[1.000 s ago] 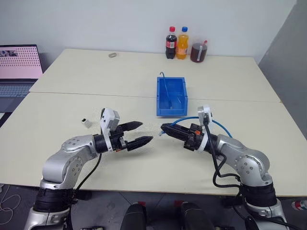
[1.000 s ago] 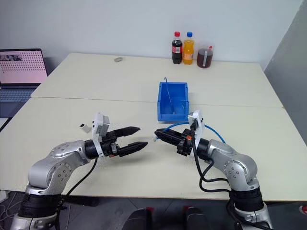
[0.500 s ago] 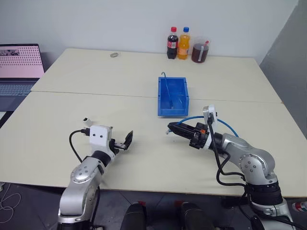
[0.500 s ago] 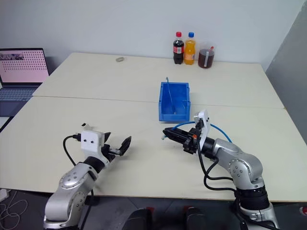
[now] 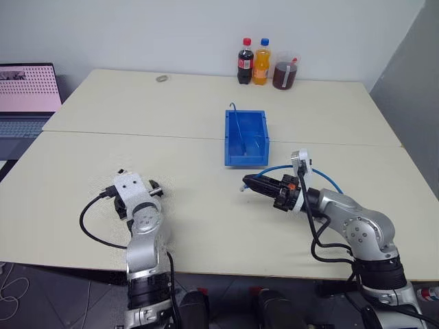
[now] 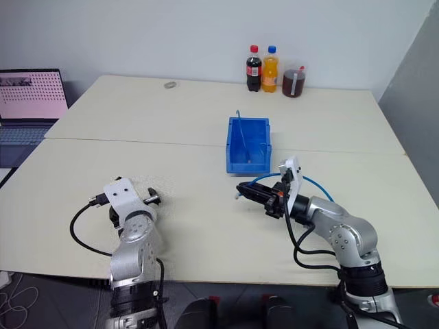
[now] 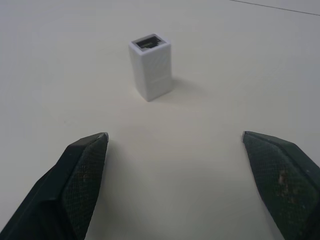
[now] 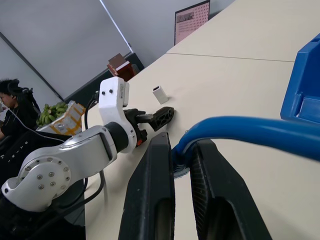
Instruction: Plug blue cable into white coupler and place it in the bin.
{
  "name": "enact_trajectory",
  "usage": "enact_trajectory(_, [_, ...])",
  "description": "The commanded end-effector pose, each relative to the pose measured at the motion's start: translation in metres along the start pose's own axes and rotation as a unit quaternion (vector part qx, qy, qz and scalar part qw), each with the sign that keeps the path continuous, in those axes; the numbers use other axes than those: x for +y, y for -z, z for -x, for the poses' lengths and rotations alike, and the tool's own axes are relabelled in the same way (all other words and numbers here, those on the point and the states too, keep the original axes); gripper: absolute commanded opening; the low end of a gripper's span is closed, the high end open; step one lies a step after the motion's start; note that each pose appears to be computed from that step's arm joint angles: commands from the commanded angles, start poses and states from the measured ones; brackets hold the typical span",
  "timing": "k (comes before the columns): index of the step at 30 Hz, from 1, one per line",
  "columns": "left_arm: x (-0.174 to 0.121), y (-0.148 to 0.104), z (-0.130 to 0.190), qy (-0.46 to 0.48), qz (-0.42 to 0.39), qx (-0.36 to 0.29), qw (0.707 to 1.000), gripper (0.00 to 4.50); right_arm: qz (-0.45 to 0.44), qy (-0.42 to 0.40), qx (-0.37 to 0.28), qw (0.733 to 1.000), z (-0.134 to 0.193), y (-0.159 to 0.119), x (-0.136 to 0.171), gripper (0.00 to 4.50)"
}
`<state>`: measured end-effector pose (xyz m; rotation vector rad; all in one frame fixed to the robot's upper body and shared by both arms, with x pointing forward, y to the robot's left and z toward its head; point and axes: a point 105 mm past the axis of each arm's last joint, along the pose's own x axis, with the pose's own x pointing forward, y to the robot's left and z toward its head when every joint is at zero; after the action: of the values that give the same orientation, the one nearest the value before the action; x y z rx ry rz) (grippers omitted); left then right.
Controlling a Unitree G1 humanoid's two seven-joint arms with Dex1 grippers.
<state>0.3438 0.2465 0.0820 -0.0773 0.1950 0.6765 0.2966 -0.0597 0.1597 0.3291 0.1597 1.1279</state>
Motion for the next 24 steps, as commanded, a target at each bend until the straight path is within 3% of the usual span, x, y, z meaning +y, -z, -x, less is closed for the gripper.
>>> enact_trajectory(1, [0.001,-0.009,-0.007,-0.037,0.004,-0.015,0.999,4.50,0.025,-0.013,-0.016,0.999,0.000,-0.012,0.007,0.14])
enact_trajectory(24, [-0.009,-0.034,-0.034,-0.076,0.047,-0.035,0.995,4.50,0.030,-0.012,-0.011,0.999,0.001,-0.012,0.008,0.14])
